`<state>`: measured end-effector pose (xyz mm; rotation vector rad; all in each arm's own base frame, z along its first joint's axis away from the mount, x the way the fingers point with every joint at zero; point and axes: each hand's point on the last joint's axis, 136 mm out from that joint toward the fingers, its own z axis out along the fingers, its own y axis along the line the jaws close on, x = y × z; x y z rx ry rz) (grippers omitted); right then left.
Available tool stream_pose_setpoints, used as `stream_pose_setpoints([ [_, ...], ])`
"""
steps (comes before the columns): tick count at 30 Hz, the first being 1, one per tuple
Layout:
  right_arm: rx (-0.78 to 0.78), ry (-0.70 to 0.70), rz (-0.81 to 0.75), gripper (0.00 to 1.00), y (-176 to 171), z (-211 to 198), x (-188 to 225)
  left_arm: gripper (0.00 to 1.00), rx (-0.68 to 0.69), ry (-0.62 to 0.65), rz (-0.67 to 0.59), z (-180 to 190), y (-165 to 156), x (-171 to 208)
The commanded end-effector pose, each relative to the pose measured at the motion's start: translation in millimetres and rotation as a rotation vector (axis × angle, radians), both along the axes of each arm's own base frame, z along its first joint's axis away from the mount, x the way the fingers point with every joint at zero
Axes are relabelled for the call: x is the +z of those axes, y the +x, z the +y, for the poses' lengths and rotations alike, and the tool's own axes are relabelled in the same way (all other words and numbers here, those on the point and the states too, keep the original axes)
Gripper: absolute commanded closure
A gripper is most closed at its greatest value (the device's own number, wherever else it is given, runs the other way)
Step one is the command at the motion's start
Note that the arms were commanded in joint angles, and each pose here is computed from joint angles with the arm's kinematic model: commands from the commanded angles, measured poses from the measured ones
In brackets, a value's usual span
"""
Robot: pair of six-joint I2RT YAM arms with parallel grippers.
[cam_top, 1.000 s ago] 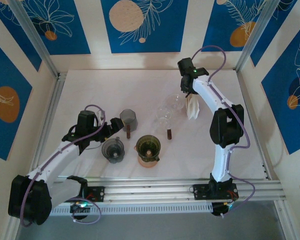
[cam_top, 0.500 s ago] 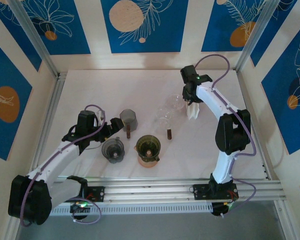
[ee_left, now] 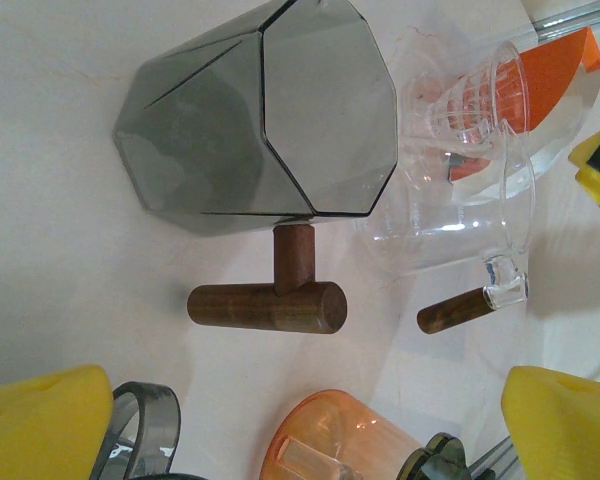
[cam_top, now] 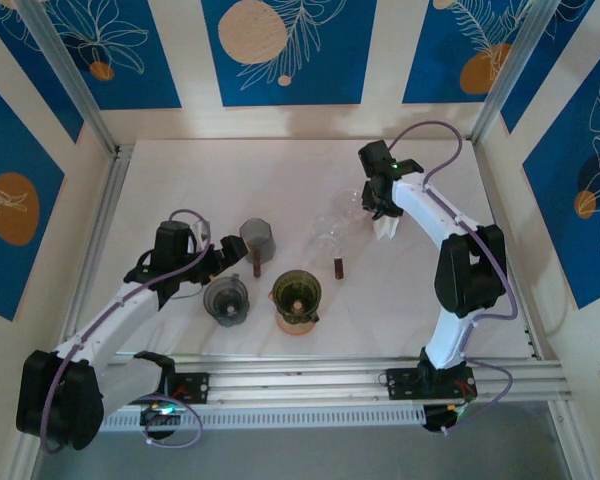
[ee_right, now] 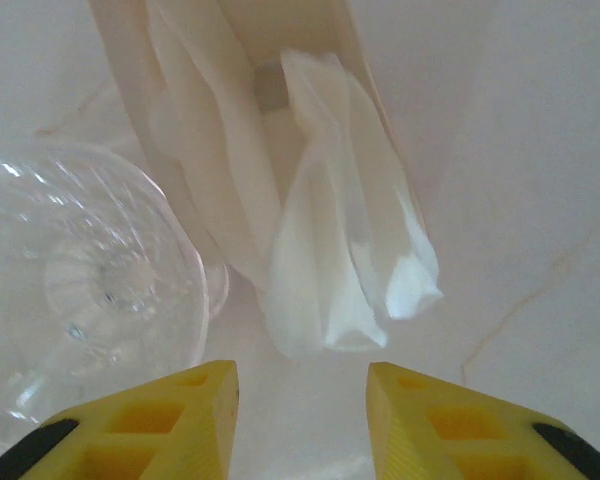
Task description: Place the coffee filter in the dripper
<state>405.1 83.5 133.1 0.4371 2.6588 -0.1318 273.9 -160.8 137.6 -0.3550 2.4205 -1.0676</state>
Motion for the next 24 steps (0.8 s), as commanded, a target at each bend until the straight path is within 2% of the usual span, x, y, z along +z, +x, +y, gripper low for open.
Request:
stream_pose_setpoints([
  [1,-0.007,0.041,0.015,0.63,-25,4,-2,0.00,-0.027,-0.023,-0.024,-7,0,11],
  [6,-0.008,0.086,0.063,0.66,-48,11,-32,0.00,-0.028,-0.024,-0.024,-7,1,9],
  [12,0.053,0.090,-0.008,0.67,-35,30,-40,0.00,-0.028,-0.022,-0.017,-8,1,7],
  [17,0.067,0.040,-0.007,0.69,-21,29,-44,0.00,-0.029,-0.018,-0.021,-7,0,7],
  [24,0.046,-0.078,0.050,0.72,-18,15,-53,0.00,-0.027,-0.017,-0.020,-6,0,6],
])
